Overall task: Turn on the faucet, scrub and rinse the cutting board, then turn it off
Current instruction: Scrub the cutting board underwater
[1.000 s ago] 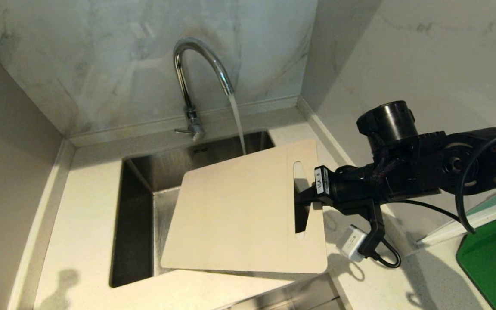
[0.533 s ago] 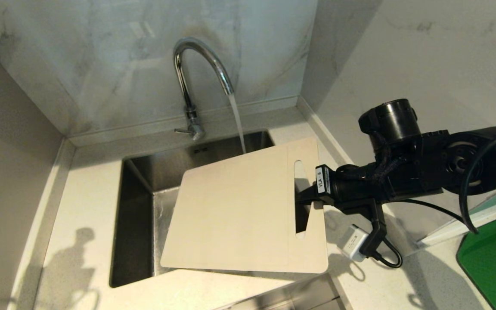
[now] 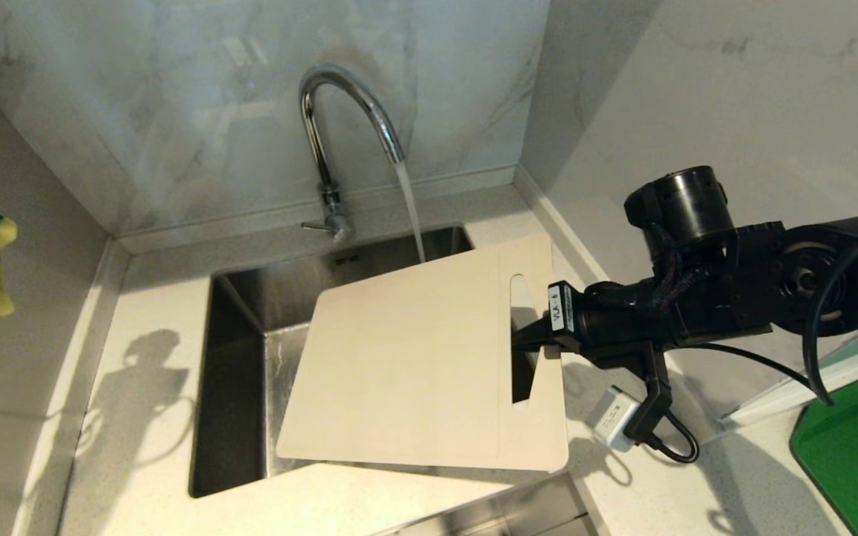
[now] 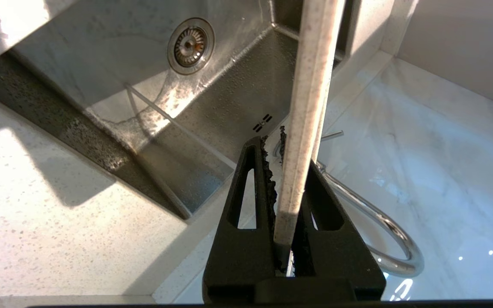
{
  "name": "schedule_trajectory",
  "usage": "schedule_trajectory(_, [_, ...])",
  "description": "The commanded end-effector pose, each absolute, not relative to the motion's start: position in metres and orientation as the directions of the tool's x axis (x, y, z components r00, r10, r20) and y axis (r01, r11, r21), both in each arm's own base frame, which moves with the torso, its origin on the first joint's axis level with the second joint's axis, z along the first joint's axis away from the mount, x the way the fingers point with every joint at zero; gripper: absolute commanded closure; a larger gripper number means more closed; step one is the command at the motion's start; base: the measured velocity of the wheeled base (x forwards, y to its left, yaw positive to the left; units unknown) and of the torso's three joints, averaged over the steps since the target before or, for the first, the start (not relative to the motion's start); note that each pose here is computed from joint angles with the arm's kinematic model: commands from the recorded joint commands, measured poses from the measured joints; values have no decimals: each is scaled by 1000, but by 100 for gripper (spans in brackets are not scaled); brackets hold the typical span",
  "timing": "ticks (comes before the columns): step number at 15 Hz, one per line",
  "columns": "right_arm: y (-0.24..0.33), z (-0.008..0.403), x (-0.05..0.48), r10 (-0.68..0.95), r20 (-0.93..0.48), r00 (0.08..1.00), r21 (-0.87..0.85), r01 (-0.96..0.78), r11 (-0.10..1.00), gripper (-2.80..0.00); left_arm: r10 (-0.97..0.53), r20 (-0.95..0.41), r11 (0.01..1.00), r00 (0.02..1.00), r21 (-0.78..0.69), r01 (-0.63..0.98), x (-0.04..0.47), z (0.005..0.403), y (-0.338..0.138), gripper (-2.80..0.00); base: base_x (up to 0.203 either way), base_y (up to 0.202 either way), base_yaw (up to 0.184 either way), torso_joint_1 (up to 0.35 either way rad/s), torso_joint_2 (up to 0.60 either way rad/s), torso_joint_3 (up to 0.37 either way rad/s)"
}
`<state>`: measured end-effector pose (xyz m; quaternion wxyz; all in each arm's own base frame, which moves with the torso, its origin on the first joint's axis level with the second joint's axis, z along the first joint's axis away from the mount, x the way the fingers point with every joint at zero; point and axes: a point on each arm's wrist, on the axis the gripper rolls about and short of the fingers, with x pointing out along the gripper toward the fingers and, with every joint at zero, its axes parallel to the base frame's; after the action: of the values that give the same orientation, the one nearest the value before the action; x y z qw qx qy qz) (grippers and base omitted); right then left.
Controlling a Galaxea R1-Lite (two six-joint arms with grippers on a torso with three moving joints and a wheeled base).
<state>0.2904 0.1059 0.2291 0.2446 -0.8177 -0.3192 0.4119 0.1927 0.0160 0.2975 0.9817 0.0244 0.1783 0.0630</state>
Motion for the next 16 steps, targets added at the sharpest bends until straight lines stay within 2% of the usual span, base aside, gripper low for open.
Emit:
schedule_trajectory(1, [106,231,289,728,-513,456,-656,339,-674,0,26,-460,999,888,-15,-37,228,286,-2,0,0,0,0,0,0,0])
schedule_trajectory(5, [113,231,286,739,-513,437,-663,345,-664,0,-193,-563,963,804,-268,43,249,282,-42,0,0,0,0,0,0,0])
schedule_trajectory(10, [126,232,280,759,-511,405,-668,369,-646,0,-451,-563,845,692,-520,128,253,279,-89,0,0,0,0,0,0,0])
schedule_trajectory(16, [133,231,277,768,-512,384,-668,384,-637,0,-637,-443,727,630,-617,302,269,309,-161,0,0,0,0,0,0,0])
